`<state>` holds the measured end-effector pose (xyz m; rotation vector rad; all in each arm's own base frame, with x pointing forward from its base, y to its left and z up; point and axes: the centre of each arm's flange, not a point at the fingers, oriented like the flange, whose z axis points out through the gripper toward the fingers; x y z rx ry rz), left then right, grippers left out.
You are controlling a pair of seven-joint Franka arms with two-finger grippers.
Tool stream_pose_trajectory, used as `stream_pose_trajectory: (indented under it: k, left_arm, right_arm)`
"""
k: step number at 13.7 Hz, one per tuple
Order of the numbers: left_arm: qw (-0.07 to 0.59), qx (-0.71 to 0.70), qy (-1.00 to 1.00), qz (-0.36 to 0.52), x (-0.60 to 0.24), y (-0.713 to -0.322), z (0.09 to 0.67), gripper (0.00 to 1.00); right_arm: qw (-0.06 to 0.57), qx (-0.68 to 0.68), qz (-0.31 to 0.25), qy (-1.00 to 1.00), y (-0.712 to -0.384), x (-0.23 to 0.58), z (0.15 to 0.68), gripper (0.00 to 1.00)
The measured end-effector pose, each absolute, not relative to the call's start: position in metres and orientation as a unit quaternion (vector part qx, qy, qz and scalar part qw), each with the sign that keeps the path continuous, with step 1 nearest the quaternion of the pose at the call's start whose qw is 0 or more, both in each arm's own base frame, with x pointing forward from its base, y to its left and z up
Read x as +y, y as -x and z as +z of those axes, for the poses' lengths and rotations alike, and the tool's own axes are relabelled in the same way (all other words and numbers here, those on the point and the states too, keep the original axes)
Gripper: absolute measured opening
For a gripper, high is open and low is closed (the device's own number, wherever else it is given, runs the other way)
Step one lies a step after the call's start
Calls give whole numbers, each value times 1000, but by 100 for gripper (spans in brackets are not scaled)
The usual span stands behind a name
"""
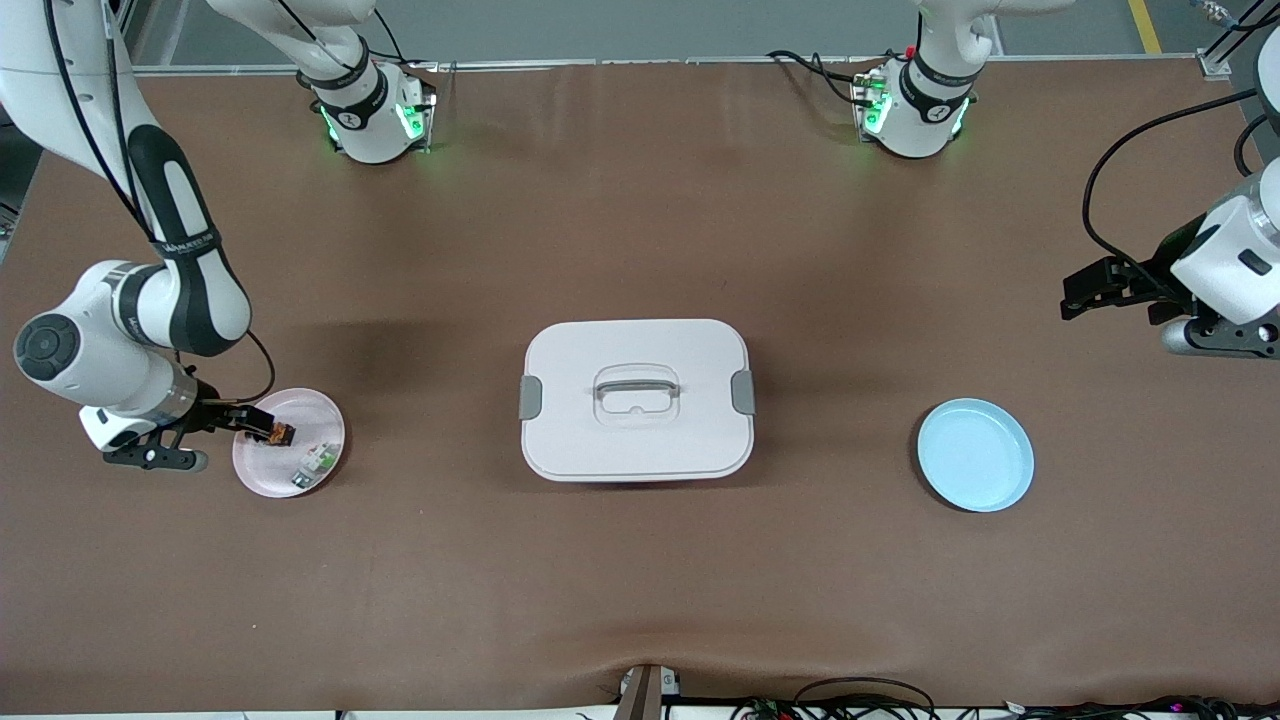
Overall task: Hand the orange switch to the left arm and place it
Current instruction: 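Lower the right gripper onto the black-orange switch on the white plate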
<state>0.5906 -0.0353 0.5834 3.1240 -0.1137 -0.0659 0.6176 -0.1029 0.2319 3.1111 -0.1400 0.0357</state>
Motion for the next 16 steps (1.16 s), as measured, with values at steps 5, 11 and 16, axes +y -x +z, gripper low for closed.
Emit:
stream_pose_trajectory:
  k: [5, 11, 16]
  left_arm:
    - [7, -34, -999, -16, -35, -591, 588, 100]
    - [8, -22, -1000, -3, -36, -592, 601, 100]
    - [8, -19, -1000, 0, -37, -592, 603, 100]
  right_arm:
    - [17, -43, 22, -999, -620, -103, 207, 100]
    - [19, -42, 19, -999, -618, -104, 182, 100]
    - [19, -42, 19, -999, -618, -104, 182, 100]
